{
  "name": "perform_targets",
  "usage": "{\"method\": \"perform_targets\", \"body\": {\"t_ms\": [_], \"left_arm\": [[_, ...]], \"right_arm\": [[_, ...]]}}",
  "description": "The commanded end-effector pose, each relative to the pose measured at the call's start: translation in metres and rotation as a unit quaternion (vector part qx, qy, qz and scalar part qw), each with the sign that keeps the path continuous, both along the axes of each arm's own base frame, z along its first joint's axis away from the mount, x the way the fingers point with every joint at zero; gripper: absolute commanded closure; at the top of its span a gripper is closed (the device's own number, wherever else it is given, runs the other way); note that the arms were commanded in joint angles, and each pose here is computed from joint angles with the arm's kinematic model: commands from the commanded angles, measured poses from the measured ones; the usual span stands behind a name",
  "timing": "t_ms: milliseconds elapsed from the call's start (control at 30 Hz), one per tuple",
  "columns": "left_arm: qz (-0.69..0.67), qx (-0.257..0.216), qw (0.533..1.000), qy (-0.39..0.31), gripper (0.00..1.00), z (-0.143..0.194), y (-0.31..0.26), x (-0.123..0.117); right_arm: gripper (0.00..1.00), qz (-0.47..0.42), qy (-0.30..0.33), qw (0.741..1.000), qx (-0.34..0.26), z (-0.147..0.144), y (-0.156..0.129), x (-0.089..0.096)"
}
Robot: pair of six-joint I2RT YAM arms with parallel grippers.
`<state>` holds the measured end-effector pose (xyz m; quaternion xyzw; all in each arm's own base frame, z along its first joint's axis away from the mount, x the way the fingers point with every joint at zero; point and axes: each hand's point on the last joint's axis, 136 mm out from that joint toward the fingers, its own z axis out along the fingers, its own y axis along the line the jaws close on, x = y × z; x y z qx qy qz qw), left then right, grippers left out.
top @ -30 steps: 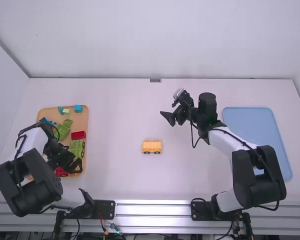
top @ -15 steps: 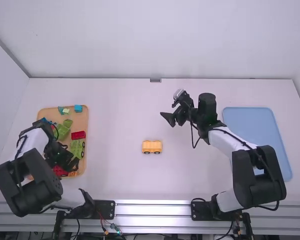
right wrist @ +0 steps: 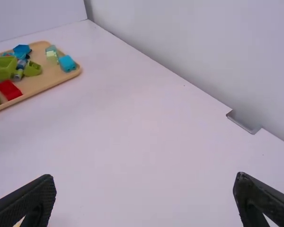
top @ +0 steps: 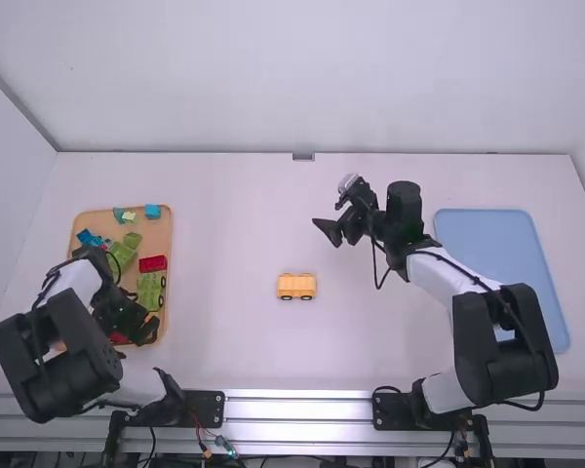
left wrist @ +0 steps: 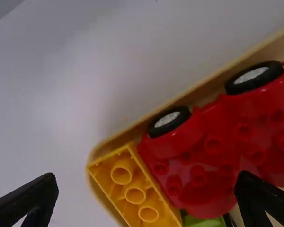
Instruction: Assemble lego blocks to make yellow taxi
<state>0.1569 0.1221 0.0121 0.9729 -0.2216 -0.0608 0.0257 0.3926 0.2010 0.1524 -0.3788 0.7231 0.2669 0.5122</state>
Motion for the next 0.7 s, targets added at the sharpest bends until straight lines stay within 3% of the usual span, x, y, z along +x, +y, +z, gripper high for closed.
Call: {"method": "perform_targets", "body": {"t_ms": [0, 100, 267, 333, 367, 433, 500, 667], "left_arm": [[0.016, 0.018, 1.0, -0.009, 0.01, 0.012, 0.011, 0.007], [0.013, -0.007, 1.0, -0.012, 0.02, 0.018, 0.001, 0.009], [0.021, -0.06, 0.998, -0.016, 0.15, 0.018, -0.019, 0.007], [0.022, -0.074, 0.997, -0.017, 0.39, 0.018, -0.026, 0.007], [0.022, -0.081, 0.996, -0.02, 0.42, 0.017, -0.029, 0.007], [0.024, -0.087, 0.996, -0.021, 0.4, 0.016, -0.031, 0.007], [0.026, -0.085, 0.996, -0.024, 0.29, 0.013, -0.03, 0.006], [0.023, -0.081, 0.996, -0.03, 0.31, 0.009, -0.03, 0.008]], "right_arm": [[0.01, -0.001, -0.001, 1.0, 0.0, 0.001, 0.0, -0.002], [0.01, -0.001, 0.001, 1.0, 0.0, 0.0, 0.0, -0.002], [0.01, -0.001, 0.002, 1.0, 0.0, 0.0, 0.0, -0.002], [0.01, 0.0, 0.003, 1.0, 0.0, 0.0, 0.0, -0.003], [0.01, 0.0, 0.002, 1.0, 0.0, 0.0, 0.0, -0.003], [0.01, 0.0, 0.003, 1.0, 0.0, 0.0, 0.0, -0.003], [0.01, 0.0, 0.003, 1.0, 0.0, 0.0, 0.0, -0.003], [0.01, 0.0, 0.003, 1.0, 0.0, 0.0, 0.0, -0.003]]}}
